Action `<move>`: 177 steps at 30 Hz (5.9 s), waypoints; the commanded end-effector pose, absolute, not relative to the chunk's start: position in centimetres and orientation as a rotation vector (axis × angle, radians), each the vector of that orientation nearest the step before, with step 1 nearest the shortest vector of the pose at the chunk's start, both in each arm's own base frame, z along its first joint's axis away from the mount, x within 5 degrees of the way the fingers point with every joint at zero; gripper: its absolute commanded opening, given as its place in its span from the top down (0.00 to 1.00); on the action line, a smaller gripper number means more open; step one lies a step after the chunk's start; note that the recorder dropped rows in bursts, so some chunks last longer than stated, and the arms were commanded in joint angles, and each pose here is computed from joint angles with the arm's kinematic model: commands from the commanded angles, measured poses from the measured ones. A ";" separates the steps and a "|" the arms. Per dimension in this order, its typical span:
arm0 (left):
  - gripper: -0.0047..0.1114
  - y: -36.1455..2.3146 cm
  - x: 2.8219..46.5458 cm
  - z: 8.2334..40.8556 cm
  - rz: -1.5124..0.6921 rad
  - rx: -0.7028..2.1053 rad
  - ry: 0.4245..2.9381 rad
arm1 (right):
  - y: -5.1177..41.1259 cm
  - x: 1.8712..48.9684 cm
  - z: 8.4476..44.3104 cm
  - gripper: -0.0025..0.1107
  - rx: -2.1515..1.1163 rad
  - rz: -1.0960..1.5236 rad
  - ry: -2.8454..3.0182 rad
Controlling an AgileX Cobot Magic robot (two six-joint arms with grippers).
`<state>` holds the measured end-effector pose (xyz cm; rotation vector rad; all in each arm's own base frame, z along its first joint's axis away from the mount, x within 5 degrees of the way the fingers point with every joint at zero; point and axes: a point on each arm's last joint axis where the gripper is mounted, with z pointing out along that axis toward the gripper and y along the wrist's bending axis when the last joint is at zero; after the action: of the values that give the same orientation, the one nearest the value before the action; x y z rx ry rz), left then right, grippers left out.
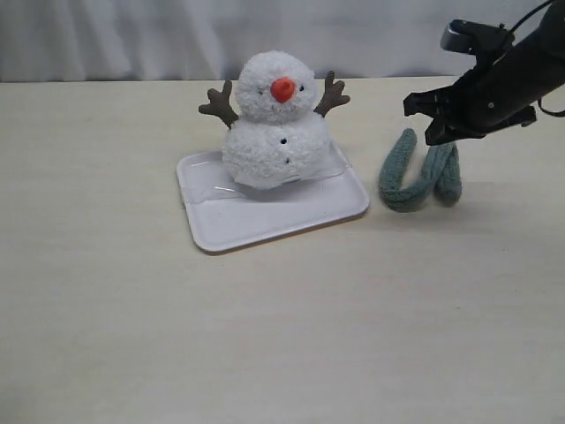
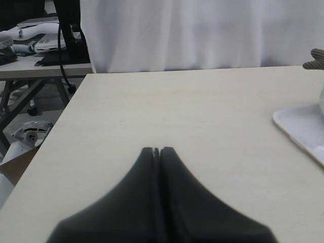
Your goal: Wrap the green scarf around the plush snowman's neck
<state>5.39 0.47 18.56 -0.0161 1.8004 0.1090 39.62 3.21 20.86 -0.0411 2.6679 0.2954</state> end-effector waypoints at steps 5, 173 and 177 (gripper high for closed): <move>0.96 0.5 5.4 18.6 0.110 -0.014 1.790 | 7.8 34.9 27.3 0.94 -0.317 0.111 2.668; 0.96 0.5 5.4 18.6 0.110 -0.014 1.790 | 22.7 42.1 29.3 0.56 -0.662 -0.183 2.187; 0.96 0.5 5.4 18.6 0.110 -0.014 1.790 | 21.3 42.4 29.4 0.53 -0.590 -0.058 2.315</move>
<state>5.39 0.47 18.56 -0.0161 1.8004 0.1090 42.36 22.28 29.26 -0.6177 2.2302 -0.1217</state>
